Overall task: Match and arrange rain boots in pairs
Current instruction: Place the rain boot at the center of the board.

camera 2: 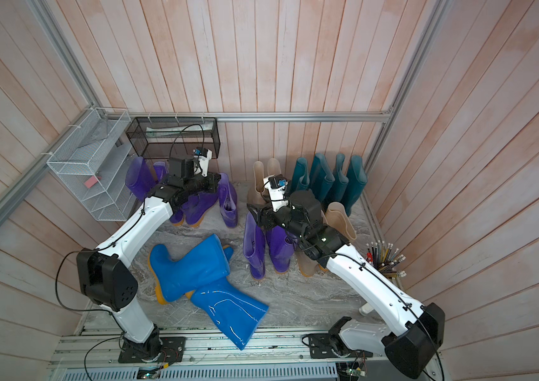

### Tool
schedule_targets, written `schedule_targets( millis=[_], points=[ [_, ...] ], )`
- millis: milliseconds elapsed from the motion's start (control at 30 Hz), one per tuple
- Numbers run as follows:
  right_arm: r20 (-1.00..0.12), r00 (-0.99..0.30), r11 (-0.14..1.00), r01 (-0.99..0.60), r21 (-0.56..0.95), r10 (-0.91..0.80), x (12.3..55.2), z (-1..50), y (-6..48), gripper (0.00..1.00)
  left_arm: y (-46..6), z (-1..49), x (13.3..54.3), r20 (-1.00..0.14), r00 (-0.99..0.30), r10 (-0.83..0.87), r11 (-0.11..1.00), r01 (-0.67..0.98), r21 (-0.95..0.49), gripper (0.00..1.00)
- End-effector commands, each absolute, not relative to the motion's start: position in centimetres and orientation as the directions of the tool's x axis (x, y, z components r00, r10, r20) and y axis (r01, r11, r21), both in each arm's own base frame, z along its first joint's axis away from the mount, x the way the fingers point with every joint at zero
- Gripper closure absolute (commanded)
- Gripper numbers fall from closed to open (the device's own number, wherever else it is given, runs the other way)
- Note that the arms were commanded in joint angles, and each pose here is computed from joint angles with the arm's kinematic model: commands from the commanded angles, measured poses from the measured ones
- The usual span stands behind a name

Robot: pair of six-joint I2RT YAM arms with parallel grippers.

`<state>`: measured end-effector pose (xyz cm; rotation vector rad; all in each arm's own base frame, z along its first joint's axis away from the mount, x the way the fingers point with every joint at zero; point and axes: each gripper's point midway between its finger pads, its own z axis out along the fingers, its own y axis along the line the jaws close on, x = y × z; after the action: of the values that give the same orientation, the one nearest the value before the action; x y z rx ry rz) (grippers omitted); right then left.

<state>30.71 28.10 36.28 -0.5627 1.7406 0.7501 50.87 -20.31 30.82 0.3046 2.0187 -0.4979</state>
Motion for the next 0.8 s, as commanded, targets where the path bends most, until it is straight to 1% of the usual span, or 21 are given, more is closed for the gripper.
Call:
schedule_targets(
  millis=[0, 133, 233, 400, 567, 600, 667, 700, 733, 767],
  points=[
    [-0.962, -0.271, 0.698, -0.688, 0.198, 0.005, 30.6, 36.4, 27.4, 0.34, -20.3, 36.3, 53.0, -0.951, -0.306, -0.037, 0.859, 0.476, -0.187, 1.0],
    [-0.959, -0.282, 0.707, -0.679, 0.198, -0.002, 30.4, 35.9, 26.9, 0.34, -19.1, 34.7, 55.5, -0.942, -0.323, -0.087, 0.852, 0.466, -0.239, 1.0],
    [-0.959, -0.285, 0.713, -0.672, 0.198, -0.002, 30.2, 35.9, 26.5, 0.34, -19.0, 33.3, 56.4, -0.934, -0.343, -0.103, 0.845, 0.465, -0.264, 1.0],
    [-0.959, -0.283, 0.727, -0.658, 0.194, 0.001, 30.1, 36.0, 25.9, 0.34, -19.7, 32.4, 56.8, -0.914, -0.379, -0.146, 0.819, 0.473, -0.326, 1.0],
    [-0.956, -0.294, 0.729, -0.655, 0.2, -0.002, 30.3, 35.6, 26.0, 0.34, -21.4, 33.7, 55.7, -0.89, -0.406, -0.208, 0.755, 0.511, -0.41, 1.0],
    [-0.956, -0.294, 0.729, -0.654, 0.2, -0.002, 30.3, 35.5, 26.0, 0.34, -21.6, 33.9, 55.7, -0.889, -0.406, -0.212, 0.751, 0.514, -0.414, 0.97],
    [-0.956, -0.294, 0.728, -0.654, 0.203, 0.002, 30.4, 35.6, 26.1, 0.34, -21.9, 33.9, 55.7, -0.887, -0.407, -0.218, 0.741, 0.523, -0.422, 0.68],
    [-0.956, -0.295, 0.727, -0.655, 0.205, 0.003, 30.4, 35.6, 26.1, 0.33, -21.8, 33.8, 55.8, -0.887, -0.407, -0.218, 0.741, 0.522, -0.422, 0.59],
    [-0.956, -0.292, 0.725, -0.658, 0.205, 0.005, 30.3, 35.8, 26.1, 0.33, -21.8, 33.7, 55.9, -0.887, -0.409, -0.214, 0.742, 0.523, -0.419, 0.52],
    [-0.956, -0.294, 0.724, -0.658, 0.207, 0.005, 30.3, 35.7, 26.1, 0.33, -21.7, 33.6, 55.8, -0.887, -0.411, -0.21, 0.739, 0.527, -0.419, 0.5]
  ],
)
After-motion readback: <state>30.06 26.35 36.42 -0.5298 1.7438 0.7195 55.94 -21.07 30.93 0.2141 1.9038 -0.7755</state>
